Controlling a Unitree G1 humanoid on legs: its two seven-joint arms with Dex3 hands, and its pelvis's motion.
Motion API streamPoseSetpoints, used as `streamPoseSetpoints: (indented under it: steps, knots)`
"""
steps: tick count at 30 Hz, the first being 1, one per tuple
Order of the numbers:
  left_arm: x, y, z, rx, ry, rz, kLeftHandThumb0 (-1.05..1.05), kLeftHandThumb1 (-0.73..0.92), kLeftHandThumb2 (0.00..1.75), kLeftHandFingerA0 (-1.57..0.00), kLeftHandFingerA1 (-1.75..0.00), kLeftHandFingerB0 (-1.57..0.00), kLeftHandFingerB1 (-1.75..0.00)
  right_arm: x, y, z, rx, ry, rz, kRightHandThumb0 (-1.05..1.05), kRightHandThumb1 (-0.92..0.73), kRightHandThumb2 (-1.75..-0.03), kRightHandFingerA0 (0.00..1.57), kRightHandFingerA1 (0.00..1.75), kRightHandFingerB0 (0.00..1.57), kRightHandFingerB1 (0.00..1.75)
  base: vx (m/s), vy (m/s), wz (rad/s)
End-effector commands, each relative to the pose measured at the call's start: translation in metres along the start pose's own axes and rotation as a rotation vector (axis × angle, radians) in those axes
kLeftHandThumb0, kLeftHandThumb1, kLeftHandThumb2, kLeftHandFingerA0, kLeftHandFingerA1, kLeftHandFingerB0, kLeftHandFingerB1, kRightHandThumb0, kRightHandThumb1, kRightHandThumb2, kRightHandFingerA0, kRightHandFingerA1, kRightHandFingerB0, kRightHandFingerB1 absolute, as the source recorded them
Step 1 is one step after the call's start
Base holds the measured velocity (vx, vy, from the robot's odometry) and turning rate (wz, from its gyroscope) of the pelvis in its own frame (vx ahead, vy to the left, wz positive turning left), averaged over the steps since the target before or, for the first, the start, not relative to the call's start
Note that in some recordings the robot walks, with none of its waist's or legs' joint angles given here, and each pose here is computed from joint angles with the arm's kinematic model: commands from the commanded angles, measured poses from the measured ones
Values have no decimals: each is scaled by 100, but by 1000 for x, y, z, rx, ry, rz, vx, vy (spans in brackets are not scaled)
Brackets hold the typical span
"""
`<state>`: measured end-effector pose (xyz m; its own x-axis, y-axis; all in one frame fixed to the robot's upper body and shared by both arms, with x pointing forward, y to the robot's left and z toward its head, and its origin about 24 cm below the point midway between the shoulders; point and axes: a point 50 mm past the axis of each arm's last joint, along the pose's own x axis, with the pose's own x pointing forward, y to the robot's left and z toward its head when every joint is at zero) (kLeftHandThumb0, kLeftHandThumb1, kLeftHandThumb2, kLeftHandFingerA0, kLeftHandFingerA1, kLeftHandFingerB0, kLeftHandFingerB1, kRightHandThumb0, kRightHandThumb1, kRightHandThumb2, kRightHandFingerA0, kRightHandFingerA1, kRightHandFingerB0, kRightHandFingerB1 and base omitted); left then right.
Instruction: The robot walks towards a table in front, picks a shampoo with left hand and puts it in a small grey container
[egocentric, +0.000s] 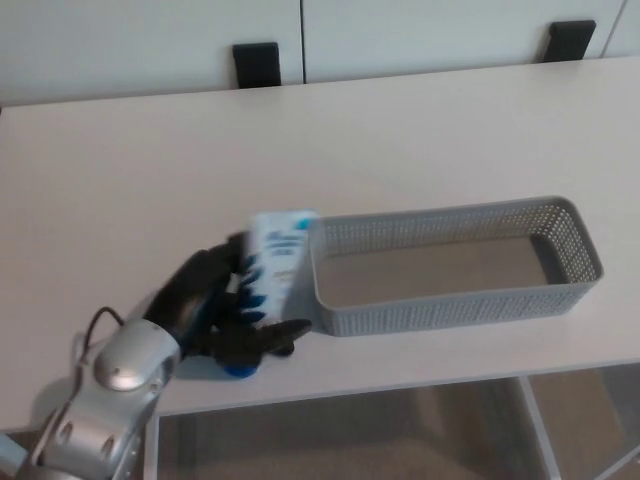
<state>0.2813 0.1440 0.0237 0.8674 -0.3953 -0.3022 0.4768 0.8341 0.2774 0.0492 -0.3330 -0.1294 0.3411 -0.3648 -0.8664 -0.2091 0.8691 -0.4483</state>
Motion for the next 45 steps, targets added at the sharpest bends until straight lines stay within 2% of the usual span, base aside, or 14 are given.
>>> streamPoseSetpoints:
  steps: [1,7,10,11,19,22,27,33,34,37,38,41,42,45]
  knots:
    - [-3,-3,-11,82,31,-41,-12,67,84,-105,-146,-77,-84,-1,-6,-1,22,0,-8,-30,-72,-61,60,43,49,38,0,0,0]
    - [-6,1,-14,55,12,-8,-19,69,88,-97,-148,-64,-105,-1,-6,-3,15,8,-10,-31,-71,-61,61,43,50,38,0,0,0]
    - [-6,1,-14,54,9,-8,-19,69,88,-97,-148,-64,-105,-1,-6,-3,15,8,-10,-31,-71,-61,61,43,50,38,0,0,0]
    - [-8,6,-5,58,-14,23,-20,73,77,-95,-146,-65,-101,-1,-5,-2,15,6,-4,-31,-72,-61,60,43,49,38,0,0,0]
    - [-16,18,18,94,-101,68,-18,76,75,-98,-138,-70,-94,-1,-8,-2,28,5,3,-31,-72,-61,59,43,48,38,0,0,0]
    - [-23,29,37,107,-159,87,-17,78,68,-99,-138,-70,-95,-1,-9,-2,12,1,6,-30,-73,-61,59,43,48,38,0,0,0]
    - [-25,37,97,163,-312,137,-12,80,64,-105,-122,-77,-87,-1,-11,-3,23,18,1,-30,-72,-61,59,43,49,38,0,0,0]
    - [-7,16,154,209,-459,103,-5,82,66,-97,-128,-79,-92,-1,-11,-1,24,6,2,-30,-72,-61,60,44,49,39,0,0,0]
    - [5,3,168,244,-455,81,-15,76,63,-96,-126,-83,-87,-1,-11,-1,20,-1,4,-31,-72,-61,61,44,49,39,0,0,0]
    - [21,-13,184,317,-451,32,-19,77,63,-98,-117,-84,-88,-1,-9,-1,41,6,4,-30,-73,-61,58,43,48,38,0,0,0]
    - [34,-27,191,416,-402,-6,-23,79,64,-100,-130,-80,-95,0,-9,1,37,6,5,-30,-72,-61,60,43,49,38,0,0,0]
    - [51,-47,199,474,-322,-72,-18,78,63,-111,-114,-82,-79,0,-9,2,33,5,5,-32,-72,-61,61,44,50,39,0,0,0]
    - [57,-56,200,504,-296,-101,-19,77,62,-113,-99,-78,-93,0,-9,2,34,8,5,-31,-71,-61,61,44,51,39,0,0,0]
    - [68,-71,199,563,-258,-143,-17,75,62,-105,-93,-85,-76,1,-8,2,31,12,8,-31,-71,-61,61,44,51,39,0,0,0]
